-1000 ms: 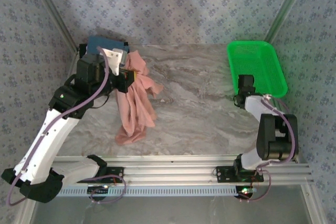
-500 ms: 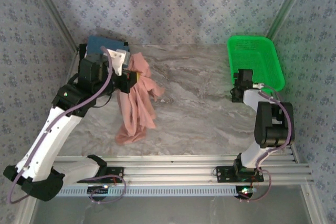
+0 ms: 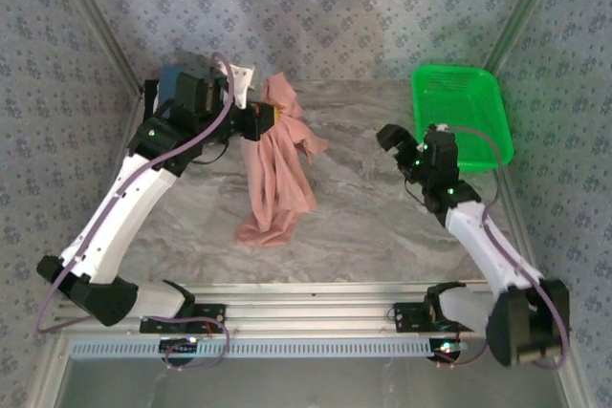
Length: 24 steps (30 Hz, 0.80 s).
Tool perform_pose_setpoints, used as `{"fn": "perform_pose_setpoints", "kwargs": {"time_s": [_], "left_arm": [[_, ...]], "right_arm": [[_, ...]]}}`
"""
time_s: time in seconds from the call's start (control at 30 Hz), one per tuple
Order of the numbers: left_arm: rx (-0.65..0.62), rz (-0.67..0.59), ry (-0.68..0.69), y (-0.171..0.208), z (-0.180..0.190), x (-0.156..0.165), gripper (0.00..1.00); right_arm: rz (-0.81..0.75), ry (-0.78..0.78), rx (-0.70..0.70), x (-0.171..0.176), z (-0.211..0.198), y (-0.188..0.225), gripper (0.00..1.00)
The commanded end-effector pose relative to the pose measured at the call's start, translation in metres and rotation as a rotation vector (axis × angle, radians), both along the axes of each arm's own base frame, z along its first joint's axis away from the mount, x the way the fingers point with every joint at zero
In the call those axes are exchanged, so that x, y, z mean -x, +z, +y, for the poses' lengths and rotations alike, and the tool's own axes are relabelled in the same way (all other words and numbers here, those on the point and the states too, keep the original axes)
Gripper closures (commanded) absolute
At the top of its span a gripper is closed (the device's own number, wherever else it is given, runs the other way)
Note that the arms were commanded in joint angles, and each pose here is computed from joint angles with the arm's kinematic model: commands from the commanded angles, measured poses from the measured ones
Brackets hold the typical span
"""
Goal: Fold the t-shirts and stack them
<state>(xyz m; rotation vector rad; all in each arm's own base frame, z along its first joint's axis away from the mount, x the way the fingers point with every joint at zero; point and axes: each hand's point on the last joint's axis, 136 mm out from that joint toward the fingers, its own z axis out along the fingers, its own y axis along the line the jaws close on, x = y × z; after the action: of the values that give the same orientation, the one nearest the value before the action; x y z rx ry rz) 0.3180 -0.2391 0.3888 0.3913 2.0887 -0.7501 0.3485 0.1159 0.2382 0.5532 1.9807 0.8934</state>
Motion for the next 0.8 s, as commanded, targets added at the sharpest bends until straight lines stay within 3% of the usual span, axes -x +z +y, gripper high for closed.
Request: {"fn": "perform_pose_setpoints", "kwargs": {"time_s": [0.0,0.1,0.23,0.43,0.6,0.67,0.77], "left_arm": [[0.055,-0.047,0.004,0.016,-0.003,-0.009,1.00],[0.056,-0.034,0.018,0.008,-0.002,-0.014,1.00],[0.061,-0.020,0.023,0.002,-0.002,-0.015,1.00],[0.063,-0.005,0.024,-0.003,0.000,-0.011,1.00],[0.056,0.004,0.042,-0.009,0.009,-0.010,1.00],[0.055,0.013,0.043,-0.013,0.011,-0.010,1.00],[0.062,0.027,0.059,-0.016,0.017,-0.012,1.00]], "right_arm": [[-0.069,0.274,0.240,0.044,0.034,-0.018,0.00],[-0.149,0.524,0.338,0.080,0.082,-0.021,0.01],[-0.232,0.721,0.466,0.109,0.130,-0.033,0.02],[-0.303,0.891,0.605,0.112,0.188,-0.051,0.07],[-0.337,0.935,0.587,0.106,0.217,-0.054,0.12],[-0.343,0.927,0.581,0.100,0.223,-0.053,0.22],[-0.345,0.929,0.575,0.093,0.232,-0.050,0.49]]}}
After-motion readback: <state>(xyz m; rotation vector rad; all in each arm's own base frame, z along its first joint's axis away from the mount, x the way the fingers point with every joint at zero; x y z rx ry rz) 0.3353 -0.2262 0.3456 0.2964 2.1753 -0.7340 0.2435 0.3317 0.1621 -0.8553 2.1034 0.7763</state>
